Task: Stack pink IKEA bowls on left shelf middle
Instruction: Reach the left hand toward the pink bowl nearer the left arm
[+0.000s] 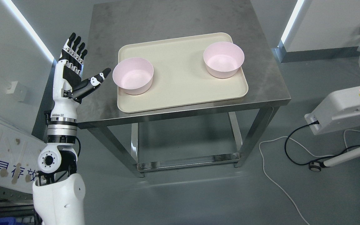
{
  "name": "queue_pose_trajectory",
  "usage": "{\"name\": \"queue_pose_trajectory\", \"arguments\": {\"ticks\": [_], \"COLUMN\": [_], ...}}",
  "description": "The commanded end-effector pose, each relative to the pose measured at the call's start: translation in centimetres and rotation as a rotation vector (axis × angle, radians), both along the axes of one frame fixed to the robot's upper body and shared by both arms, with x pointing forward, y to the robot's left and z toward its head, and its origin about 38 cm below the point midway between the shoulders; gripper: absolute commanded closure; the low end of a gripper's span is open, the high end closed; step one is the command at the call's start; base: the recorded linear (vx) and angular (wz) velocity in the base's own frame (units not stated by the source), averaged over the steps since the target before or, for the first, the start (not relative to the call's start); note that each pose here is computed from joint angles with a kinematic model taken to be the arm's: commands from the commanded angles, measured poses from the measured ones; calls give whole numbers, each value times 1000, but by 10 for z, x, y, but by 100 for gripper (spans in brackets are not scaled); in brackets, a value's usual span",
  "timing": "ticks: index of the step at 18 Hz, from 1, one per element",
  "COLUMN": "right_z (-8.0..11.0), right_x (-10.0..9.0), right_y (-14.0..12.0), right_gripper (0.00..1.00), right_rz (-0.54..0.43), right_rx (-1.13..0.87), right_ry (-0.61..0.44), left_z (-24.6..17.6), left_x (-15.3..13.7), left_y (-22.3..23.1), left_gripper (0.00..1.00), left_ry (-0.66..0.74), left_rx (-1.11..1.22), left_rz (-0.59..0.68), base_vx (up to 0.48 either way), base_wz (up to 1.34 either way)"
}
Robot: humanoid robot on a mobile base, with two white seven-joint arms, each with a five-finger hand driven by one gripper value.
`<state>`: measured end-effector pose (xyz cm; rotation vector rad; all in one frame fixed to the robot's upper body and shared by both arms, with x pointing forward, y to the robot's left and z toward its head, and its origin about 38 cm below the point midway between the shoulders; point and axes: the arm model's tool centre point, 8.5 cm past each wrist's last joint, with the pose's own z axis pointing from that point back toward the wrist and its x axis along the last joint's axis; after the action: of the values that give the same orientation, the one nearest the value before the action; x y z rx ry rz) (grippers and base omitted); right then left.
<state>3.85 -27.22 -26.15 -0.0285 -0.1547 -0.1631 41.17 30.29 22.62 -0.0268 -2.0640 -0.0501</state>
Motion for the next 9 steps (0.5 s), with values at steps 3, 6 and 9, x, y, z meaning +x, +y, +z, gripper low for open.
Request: {"name": "queue_pose_trajectory", "arguments": {"ticks": [3, 6, 9], "right_z": [1, 1, 1], "right_x": [-1, -1, 0], "right_y": [-11, -11, -11], "right_gripper": [0, 0, 0], "right_rz": [1, 1, 1], "right_rx": [-18, -18, -18], "right_ry": [1, 1, -1], "left_z": [1, 14, 31], "left_x": [-4, 12, 43], "left_y": [24, 23, 25], "left_gripper": [0, 0, 0], "left_ry": [10, 31, 93], "left_rx": [43, 134, 370], "left_rz": [35, -26, -176], "base_vx": [9, -3, -3], "base_wz": [-14, 0, 0]}}
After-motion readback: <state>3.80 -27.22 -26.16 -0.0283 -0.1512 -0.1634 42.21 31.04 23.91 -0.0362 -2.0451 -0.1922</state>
